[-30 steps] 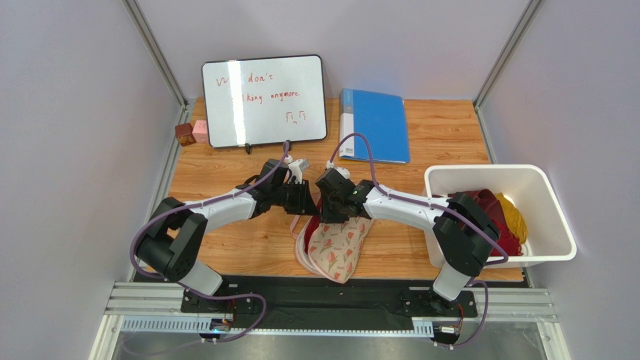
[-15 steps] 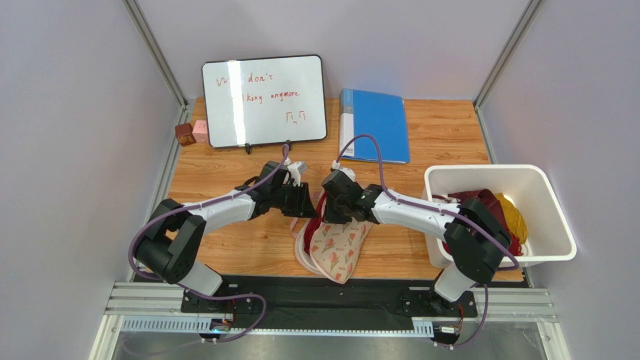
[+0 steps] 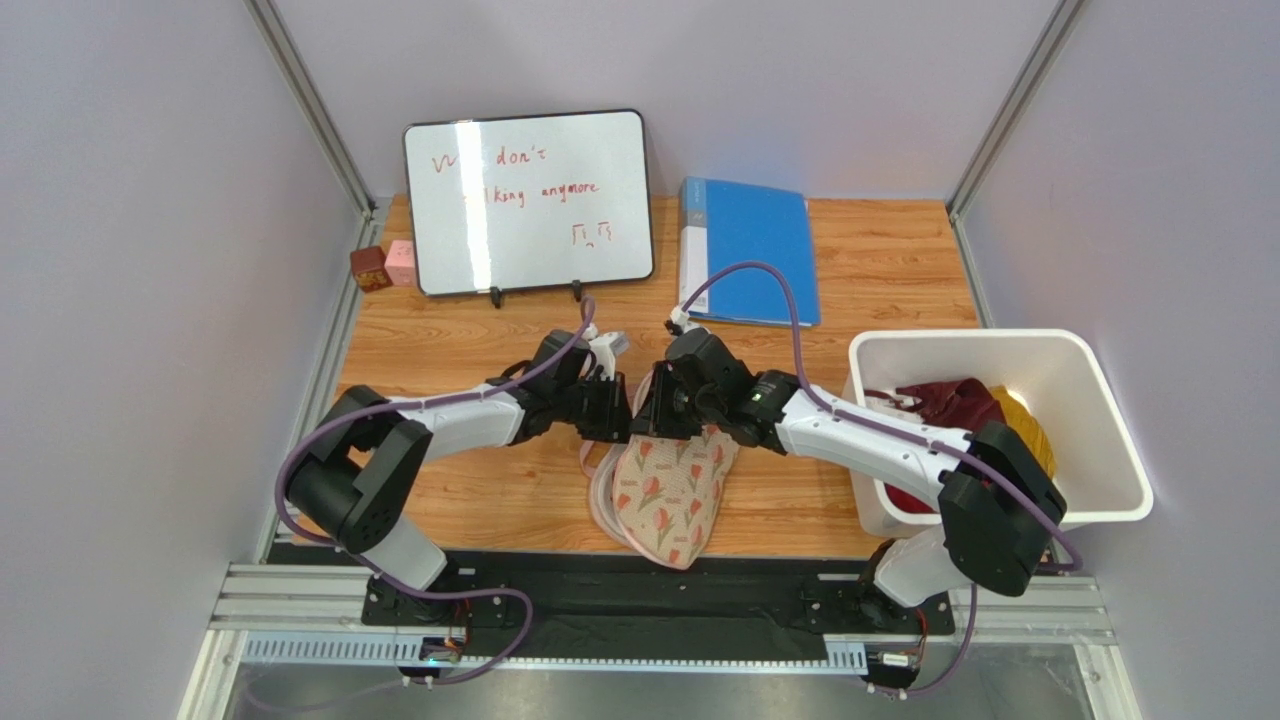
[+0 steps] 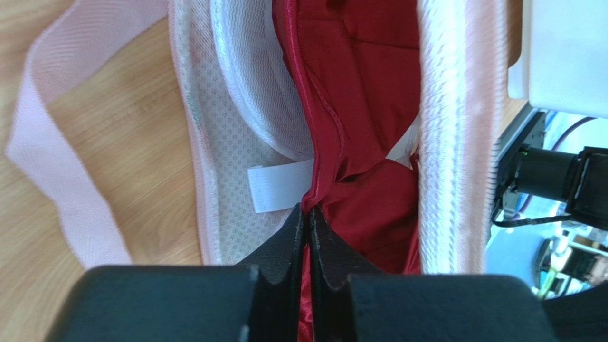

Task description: Place the bra in the laundry bag and zip it closed

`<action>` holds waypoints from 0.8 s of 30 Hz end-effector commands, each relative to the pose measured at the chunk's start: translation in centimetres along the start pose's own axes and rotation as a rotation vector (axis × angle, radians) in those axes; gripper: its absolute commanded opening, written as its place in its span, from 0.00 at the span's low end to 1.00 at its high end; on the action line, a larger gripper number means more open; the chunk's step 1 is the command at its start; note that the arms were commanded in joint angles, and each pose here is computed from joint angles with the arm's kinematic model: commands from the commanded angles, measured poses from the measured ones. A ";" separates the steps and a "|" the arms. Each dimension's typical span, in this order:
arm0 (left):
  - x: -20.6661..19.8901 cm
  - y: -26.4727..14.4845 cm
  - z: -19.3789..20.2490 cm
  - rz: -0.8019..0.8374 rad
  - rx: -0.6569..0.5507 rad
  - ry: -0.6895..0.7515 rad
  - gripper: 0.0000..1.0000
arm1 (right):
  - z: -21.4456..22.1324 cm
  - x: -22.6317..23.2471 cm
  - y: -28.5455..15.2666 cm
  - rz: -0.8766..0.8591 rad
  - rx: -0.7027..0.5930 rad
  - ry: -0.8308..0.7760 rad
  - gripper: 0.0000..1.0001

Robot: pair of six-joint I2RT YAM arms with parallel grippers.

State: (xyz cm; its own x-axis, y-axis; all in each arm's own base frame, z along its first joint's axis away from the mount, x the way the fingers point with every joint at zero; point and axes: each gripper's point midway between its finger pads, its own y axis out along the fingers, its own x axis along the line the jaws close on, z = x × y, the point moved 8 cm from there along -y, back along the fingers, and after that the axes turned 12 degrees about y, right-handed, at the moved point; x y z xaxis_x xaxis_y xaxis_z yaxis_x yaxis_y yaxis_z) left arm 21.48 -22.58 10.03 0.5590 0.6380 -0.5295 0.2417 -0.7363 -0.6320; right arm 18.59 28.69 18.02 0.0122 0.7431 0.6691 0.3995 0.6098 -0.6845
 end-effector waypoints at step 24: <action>-2.1 -7.3 -1.4 -0.251 -0.040 0.095 0.81 | -2.6 0.8 2.9 -0.116 -0.019 0.082 0.00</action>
State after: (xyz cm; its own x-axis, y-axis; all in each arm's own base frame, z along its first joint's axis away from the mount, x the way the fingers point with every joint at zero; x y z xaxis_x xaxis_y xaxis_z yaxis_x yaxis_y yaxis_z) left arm 20.69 -19.02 12.11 0.4913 0.8109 -0.3180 0.3687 -0.5243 -0.7675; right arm 21.17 30.04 16.03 0.0603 0.6783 0.7323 0.3568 0.6706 -0.6504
